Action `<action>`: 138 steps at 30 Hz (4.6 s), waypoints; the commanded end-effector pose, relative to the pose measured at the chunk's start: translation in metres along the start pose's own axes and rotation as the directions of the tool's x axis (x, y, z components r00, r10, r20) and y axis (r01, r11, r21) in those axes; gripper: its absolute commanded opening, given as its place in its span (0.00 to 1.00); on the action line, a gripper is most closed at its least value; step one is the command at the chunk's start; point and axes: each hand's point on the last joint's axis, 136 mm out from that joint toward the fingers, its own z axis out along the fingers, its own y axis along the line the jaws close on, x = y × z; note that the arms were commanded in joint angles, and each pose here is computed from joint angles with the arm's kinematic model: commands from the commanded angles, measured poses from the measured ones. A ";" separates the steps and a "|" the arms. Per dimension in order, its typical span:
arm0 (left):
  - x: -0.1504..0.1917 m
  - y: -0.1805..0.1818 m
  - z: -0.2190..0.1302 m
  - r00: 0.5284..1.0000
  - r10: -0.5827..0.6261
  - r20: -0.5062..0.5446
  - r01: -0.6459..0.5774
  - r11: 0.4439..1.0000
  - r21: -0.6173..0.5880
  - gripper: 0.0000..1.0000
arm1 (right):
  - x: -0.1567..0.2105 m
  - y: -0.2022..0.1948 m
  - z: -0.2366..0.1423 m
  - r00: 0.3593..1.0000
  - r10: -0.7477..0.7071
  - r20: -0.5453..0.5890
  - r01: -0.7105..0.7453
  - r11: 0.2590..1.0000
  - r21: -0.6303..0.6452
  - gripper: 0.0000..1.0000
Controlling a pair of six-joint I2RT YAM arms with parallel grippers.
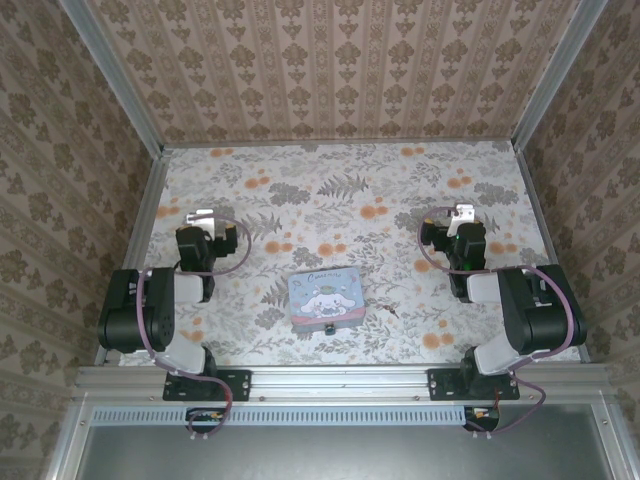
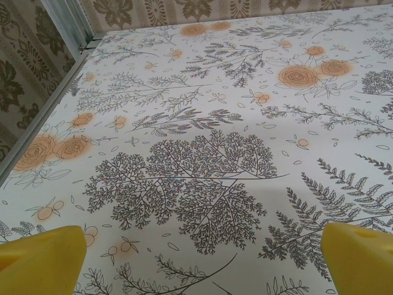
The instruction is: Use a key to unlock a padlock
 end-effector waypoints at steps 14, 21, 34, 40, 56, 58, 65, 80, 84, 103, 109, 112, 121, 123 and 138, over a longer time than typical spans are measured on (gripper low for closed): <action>-0.019 -0.010 -0.001 0.999 0.018 0.030 -0.020 0.997 0.078 0.96 | -0.021 -0.003 -0.007 1.000 0.006 0.017 -0.005 1.000 -0.002 0.99; -0.050 0.002 -0.017 0.999 -0.015 -0.048 0.015 1.000 0.001 0.96 | -0.056 0.001 -0.035 0.990 0.140 -0.007 -0.140 0.990 -0.024 1.00; -0.055 -0.120 -0.073 0.920 -0.097 -0.380 0.194 0.955 0.226 0.95 | -0.009 0.096 -0.078 0.824 0.332 -0.459 -0.503 0.802 -0.322 0.88; -0.030 -0.168 -0.118 0.892 -0.090 -0.443 0.254 0.910 0.327 0.92 | 0.026 0.150 -0.113 0.770 0.202 -0.606 -0.507 0.769 -0.388 0.82; 0.035 -0.193 -0.199 0.781 -0.175 -0.599 0.473 0.792 0.386 0.89 | 0.063 0.192 -0.174 0.699 0.111 -0.706 -0.536 0.734 -0.416 0.73; 0.043 -0.196 -0.201 0.772 -0.178 -0.610 0.484 0.786 0.384 0.89 | 0.067 0.193 -0.177 0.692 0.108 -0.714 -0.540 0.733 -0.413 0.73; 0.055 -0.222 -0.201 0.763 -0.135 -0.632 0.484 0.768 0.420 0.89 | 0.071 0.206 -0.180 0.688 0.085 -0.721 -0.538 0.727 -0.427 0.72; 0.048 -0.245 -0.181 0.750 -0.181 -0.636 0.531 0.739 0.415 0.90 | 0.063 0.241 -0.165 0.675 0.085 -0.733 -0.582 0.673 -0.457 0.56; 0.041 -0.243 -0.168 0.732 -0.227 -0.642 0.574 0.713 0.402 0.90 | 0.057 0.251 -0.152 0.668 0.109 -0.736 -0.603 0.658 -0.451 0.52; 0.004 -0.245 -0.097 0.726 -0.276 -0.629 0.614 0.673 0.413 0.89 | 0.026 0.273 -0.082 0.615 0.224 -0.756 -0.705 0.587 -0.399 0.49; 0.003 -0.205 -0.113 0.714 -0.282 -0.640 0.591 0.733 0.336 0.89 | 0.030 0.248 -0.089 0.637 0.218 -0.740 -0.662 0.646 -0.380 0.58; 0.016 -0.191 -0.140 0.682 -0.267 -0.682 0.592 0.748 0.299 0.89 | 0.038 0.238 -0.105 0.636 0.186 -0.749 -0.639 0.671 -0.377 0.58; 0.047 -0.198 -0.200 0.606 -0.243 -0.757 0.645 0.708 0.289 0.90 | 0.067 0.228 -0.149 0.604 0.122 -0.787 -0.632 0.675 -0.381 0.57; 0.053 -0.206 -0.202 0.603 -0.237 -0.762 0.647 0.703 0.294 0.90 | 0.071 0.230 -0.153 0.598 0.119 -0.792 -0.638 0.669 -0.381 0.57; 0.046 -0.253 -0.177 0.628 -0.206 -0.750 0.638 0.687 0.346 0.90 | 0.066 0.256 -0.141 0.593 0.121 -0.796 -0.660 0.640 -0.394 0.34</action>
